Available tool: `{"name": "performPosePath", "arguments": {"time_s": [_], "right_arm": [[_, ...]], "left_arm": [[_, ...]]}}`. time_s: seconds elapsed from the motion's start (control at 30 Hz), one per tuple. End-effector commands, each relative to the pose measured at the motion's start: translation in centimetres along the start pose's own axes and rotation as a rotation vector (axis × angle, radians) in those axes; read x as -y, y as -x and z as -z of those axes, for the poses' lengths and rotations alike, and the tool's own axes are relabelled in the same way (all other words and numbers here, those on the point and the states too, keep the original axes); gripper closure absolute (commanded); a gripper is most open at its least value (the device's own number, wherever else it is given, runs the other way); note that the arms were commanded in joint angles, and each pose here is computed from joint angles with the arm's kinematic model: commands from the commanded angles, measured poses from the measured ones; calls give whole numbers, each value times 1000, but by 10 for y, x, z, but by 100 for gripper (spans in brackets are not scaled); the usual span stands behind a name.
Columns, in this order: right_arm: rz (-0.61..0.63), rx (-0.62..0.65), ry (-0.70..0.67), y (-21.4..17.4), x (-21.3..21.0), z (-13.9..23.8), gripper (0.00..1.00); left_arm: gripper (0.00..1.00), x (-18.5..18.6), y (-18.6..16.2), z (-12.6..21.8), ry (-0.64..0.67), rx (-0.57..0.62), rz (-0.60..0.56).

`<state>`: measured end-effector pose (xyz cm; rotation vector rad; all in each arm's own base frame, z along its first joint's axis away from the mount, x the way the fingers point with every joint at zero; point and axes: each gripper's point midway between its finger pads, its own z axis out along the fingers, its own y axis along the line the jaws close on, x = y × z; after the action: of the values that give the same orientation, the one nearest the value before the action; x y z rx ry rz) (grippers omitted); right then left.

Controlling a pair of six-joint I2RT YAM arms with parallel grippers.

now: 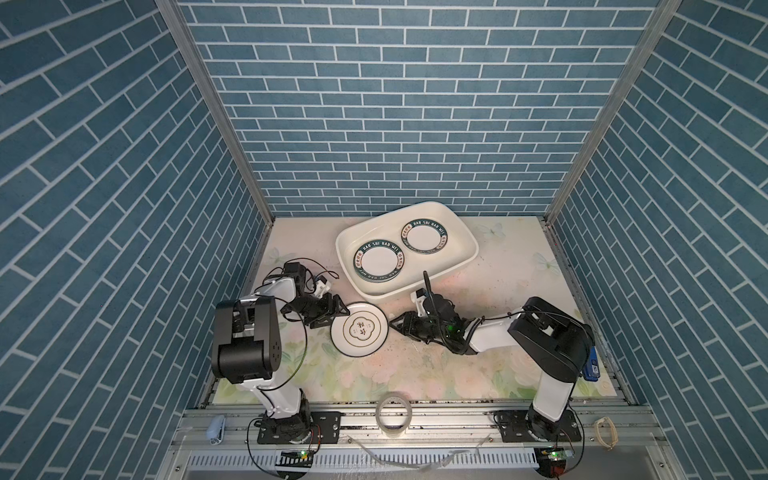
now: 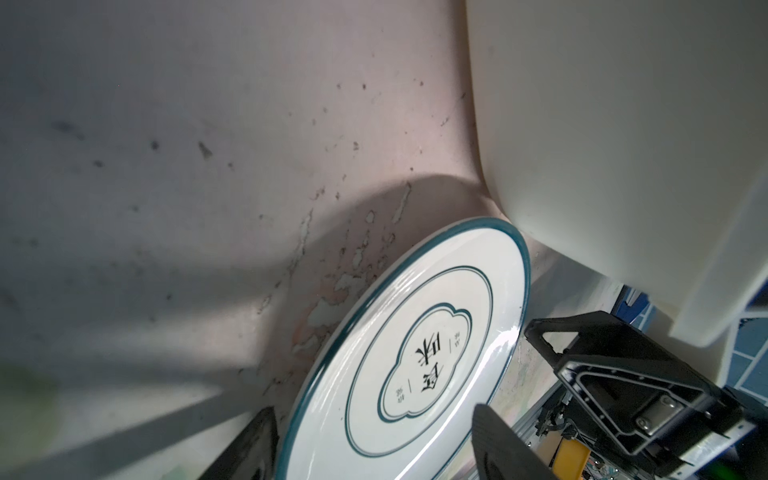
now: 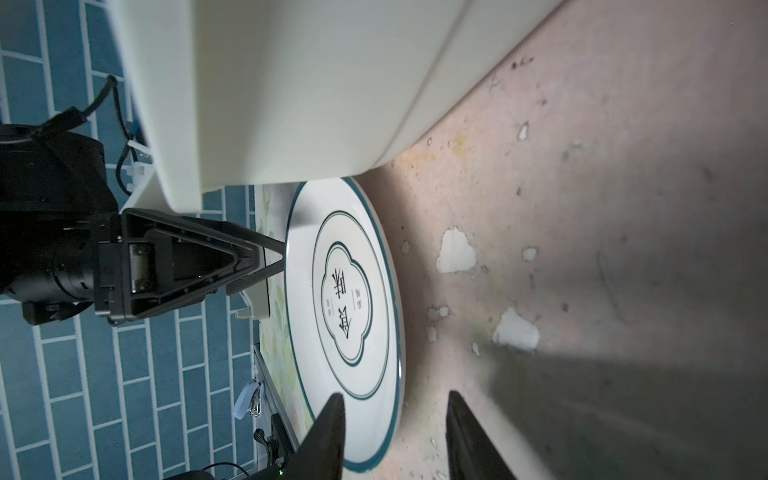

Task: Place the plates into the plastic bin on the countertop
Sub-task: 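Bring the right gripper to the cloud-print plate's opposite edge while the left holds it, then lift the cloud-print plate with the right gripper while the left gripper withdraws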

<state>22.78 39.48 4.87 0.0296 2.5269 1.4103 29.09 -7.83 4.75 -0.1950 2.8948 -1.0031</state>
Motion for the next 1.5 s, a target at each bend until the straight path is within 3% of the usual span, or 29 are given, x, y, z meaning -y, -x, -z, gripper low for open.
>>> {"name": "performPosePath", "arguments": {"time_s": [0.0, 0.3, 0.8, 0.97, 1.13, 1.47], "right_arm": [[-23, -18, 51, -2, -13, -8, 61], [-40, -42, 51, -7, -9, -18, 66], [-67, -42, 44, -11, 2, -18, 93], [-77, -35, 87, -12, -1, -17, 100], [-76, -27, 109, -12, -5, -11, 100], [-65, -45, 123, -19, -12, 11, 100]], "left_arm": [[27, 12, -2, 2, -38, 15, -25], [29, 18, -7, -7, -57, -23, -35], [27, 26, -8, -1, -59, 6, -76], [22, 29, -7, 7, -39, 48, -106], [15, 33, -6, 22, -6, 110, -148], [10, 48, 6, 71, 57, 293, -249]]}}
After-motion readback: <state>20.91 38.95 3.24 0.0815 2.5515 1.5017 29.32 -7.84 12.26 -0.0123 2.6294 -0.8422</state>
